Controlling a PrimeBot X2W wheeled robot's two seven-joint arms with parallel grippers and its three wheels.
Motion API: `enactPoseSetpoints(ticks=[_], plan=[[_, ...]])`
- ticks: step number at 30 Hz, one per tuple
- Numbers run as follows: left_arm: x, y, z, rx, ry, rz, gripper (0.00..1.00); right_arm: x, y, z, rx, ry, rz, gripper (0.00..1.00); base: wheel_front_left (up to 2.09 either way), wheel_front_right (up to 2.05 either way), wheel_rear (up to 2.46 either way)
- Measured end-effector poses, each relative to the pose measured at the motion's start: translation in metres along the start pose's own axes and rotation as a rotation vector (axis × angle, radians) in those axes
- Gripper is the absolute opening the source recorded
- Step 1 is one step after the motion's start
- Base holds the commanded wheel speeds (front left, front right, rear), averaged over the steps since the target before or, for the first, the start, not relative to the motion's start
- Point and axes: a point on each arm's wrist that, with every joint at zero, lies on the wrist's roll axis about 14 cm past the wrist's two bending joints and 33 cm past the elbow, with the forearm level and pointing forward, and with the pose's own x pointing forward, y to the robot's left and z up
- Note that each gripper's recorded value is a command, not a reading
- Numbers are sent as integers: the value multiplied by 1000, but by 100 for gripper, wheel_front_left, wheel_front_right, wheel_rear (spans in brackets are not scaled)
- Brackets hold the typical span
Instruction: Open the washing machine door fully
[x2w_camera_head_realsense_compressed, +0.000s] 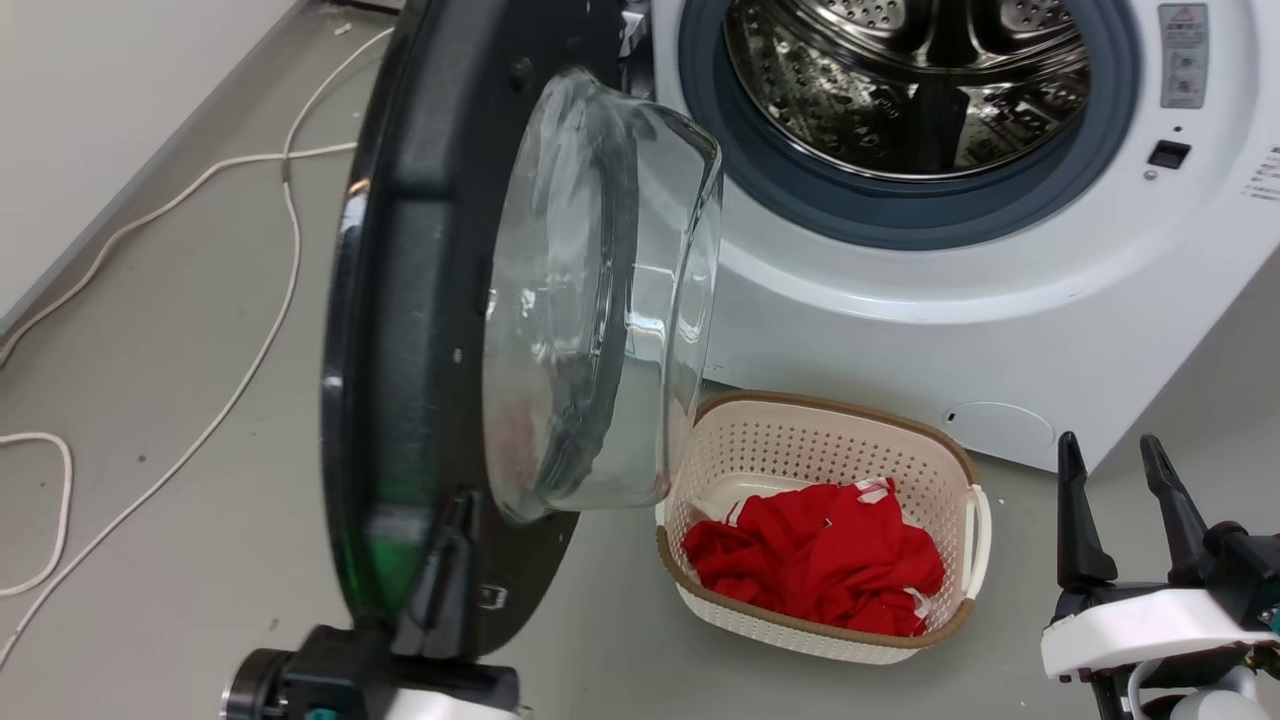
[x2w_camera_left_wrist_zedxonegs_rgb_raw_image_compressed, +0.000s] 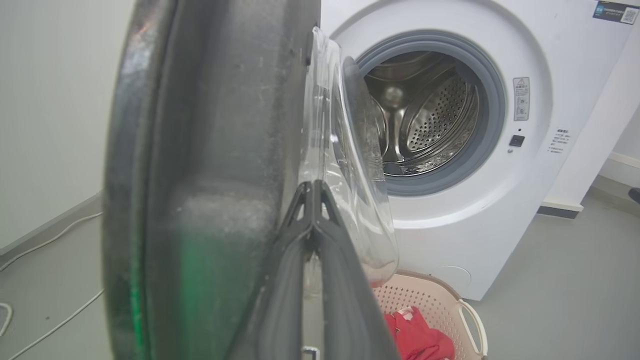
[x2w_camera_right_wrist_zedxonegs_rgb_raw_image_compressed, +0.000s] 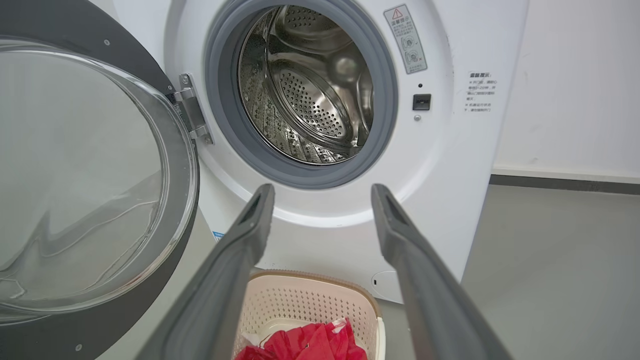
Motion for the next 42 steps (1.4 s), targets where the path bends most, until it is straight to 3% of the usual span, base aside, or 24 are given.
enactPoseSetpoints(ticks=[7,24,35,42], plan=[[13,49,7,17,-15,133,0,8,6,-4,1,8,22,100,0,0,0],[61,146,16,120,-27,308,0,15,7,-20,1,51,35,100,0,0,0],[89,184,22,158,-41,372,0,17,5,-20,-12,51,33,100,0,0,0],[90,190,25,161,-47,379,0,13,1,-18,-13,42,21,100,0,0,0]])
